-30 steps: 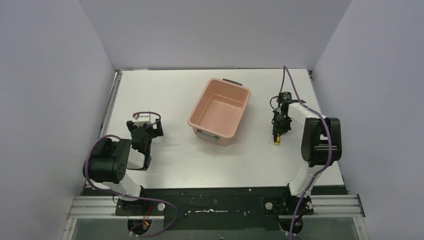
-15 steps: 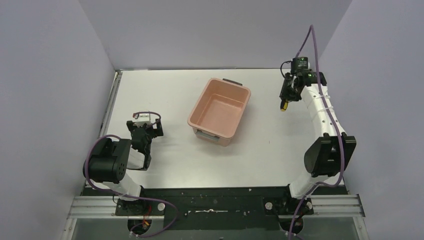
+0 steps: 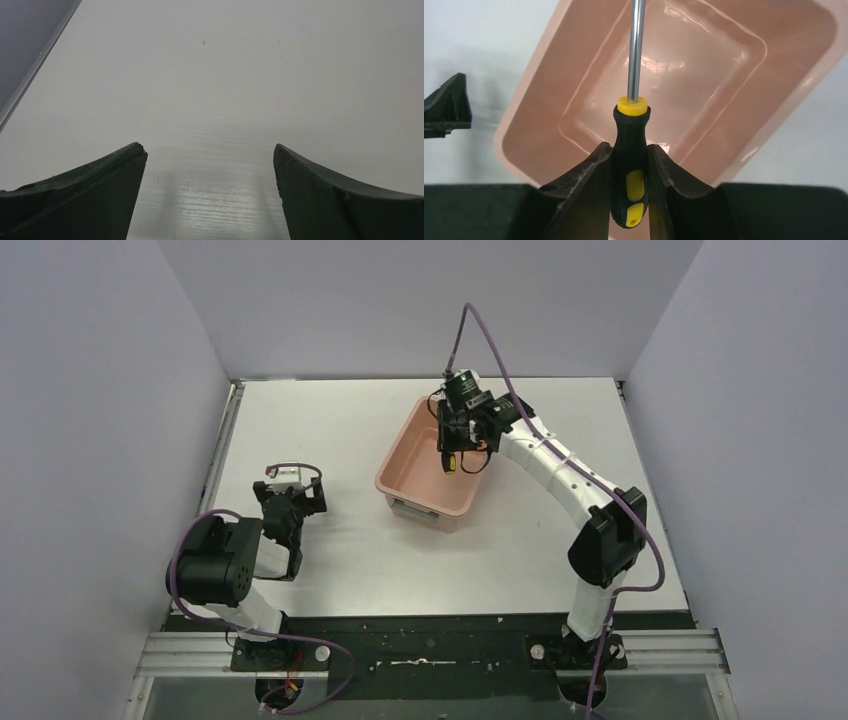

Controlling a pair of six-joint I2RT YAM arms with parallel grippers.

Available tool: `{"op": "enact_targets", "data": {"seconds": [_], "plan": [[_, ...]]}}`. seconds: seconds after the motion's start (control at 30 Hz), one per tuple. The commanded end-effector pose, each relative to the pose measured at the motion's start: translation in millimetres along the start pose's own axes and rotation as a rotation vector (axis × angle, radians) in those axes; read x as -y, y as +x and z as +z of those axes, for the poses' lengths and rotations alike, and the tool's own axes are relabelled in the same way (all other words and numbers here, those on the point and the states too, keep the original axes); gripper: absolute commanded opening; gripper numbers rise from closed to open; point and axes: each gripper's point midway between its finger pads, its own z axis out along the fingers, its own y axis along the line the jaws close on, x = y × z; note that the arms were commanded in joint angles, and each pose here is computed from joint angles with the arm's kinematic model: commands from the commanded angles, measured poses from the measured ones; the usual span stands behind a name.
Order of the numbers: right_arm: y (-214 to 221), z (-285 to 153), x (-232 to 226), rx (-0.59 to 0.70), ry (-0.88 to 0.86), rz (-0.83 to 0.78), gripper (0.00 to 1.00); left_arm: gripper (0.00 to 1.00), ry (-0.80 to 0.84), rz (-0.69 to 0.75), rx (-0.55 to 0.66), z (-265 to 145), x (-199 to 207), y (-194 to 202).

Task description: Put the screwdriver in the bin

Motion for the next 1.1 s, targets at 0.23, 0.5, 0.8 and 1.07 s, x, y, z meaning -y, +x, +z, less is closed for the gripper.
{"op": "enact_targets", "data": {"seconds": [0.23, 0.5, 0.8, 1.07], "plan": [[84.3, 109.8, 26.0, -0.113, 0.132, 0.054, 0.0, 0.97, 0.006, -0.012, 0.044, 3.2, 1.2, -13.5], [105.2, 134.3, 36.5, -0.124, 0.167, 0.062, 0.41, 0.97, 0.005, -0.012, 0.044, 3.2, 1.0, -13.7], [49.6, 102.8, 18.9, -0.018, 0.149, 0.033, 0.61, 0.97, 0.005, -0.012, 0.045, 3.3, 1.2, -13.8], [-27.3, 14.7, -3.7, 0.182, 0.097, 0.003, 0.98, 0.97, 0.005, -0.012, 0.044, 3.2, 1.2, -13.4]]}}
